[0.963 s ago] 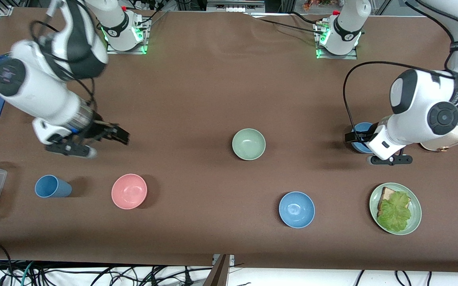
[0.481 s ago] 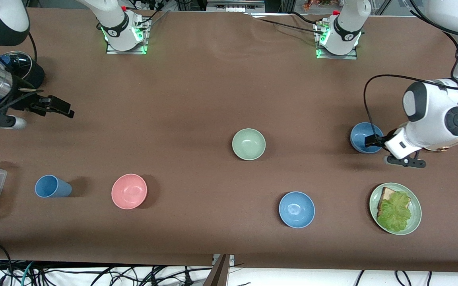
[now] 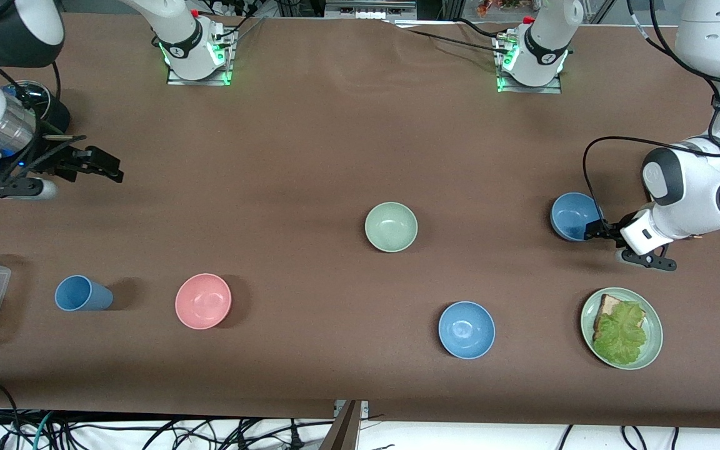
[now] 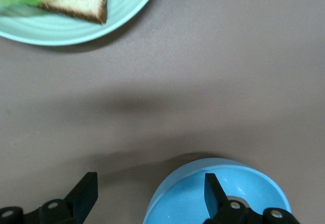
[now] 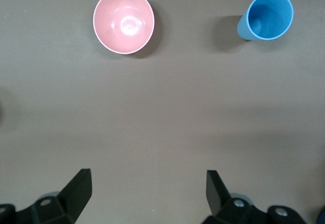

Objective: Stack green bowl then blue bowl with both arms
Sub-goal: 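Retract the right gripper while the left gripper closes on the blue bowl rim, then lift the light blue bowl with the left gripper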

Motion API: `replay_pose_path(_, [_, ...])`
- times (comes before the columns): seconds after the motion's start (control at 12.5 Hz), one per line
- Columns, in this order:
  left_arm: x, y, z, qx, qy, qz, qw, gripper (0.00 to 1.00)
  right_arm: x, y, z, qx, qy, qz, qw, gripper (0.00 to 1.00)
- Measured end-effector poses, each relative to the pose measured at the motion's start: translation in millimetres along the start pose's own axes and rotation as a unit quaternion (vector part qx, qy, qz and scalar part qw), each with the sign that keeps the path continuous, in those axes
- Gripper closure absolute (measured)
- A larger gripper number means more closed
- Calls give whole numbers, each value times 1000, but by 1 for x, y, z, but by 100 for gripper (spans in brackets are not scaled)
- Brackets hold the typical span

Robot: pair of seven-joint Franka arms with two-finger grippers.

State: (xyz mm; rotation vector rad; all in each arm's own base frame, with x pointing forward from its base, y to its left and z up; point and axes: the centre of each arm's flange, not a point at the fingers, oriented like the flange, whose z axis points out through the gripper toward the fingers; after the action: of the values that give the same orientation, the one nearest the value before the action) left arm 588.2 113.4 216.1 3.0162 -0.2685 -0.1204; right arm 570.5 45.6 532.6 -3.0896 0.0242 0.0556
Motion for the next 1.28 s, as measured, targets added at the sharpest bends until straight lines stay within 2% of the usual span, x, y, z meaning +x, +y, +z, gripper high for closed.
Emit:
replay_pose_path(0.16, [-3,-1,6,-5,-4,-2,1000,8,0,0,-1,1,1,-2,1000,0])
replay_pose_path(0.32, [-8,0,12,-10,-10,10,1000,7,0,5,-12,2,12,0,1000,0])
replay_pose_path(0.48, [-17,-1,16,-20,-13,12,1000,7,-1,4,-40,4,28,-3,1000,0])
replay_pose_path(0.72, [-31,2,16,-26,-18,10,999,8,-6,2,-70,5,36,-5,999,0])
replay_pose_path(0.8, [-36,3,15,-29,-18,7,999,10,-6,2,-70,5,36,-4,999,0])
replay_pose_path(0.88, [-41,1,14,-29,-18,2,999,19,-6,3,-69,5,35,-4,999,0])
replay_pose_path(1.2, [-58,-18,12,-46,-9,-42,998,27,-3,3,-63,4,29,-3,1000,0])
replay_pose_path(1.28, [-59,-19,13,-51,-7,-51,997,36,-2,3,-62,4,29,-3,1000,0])
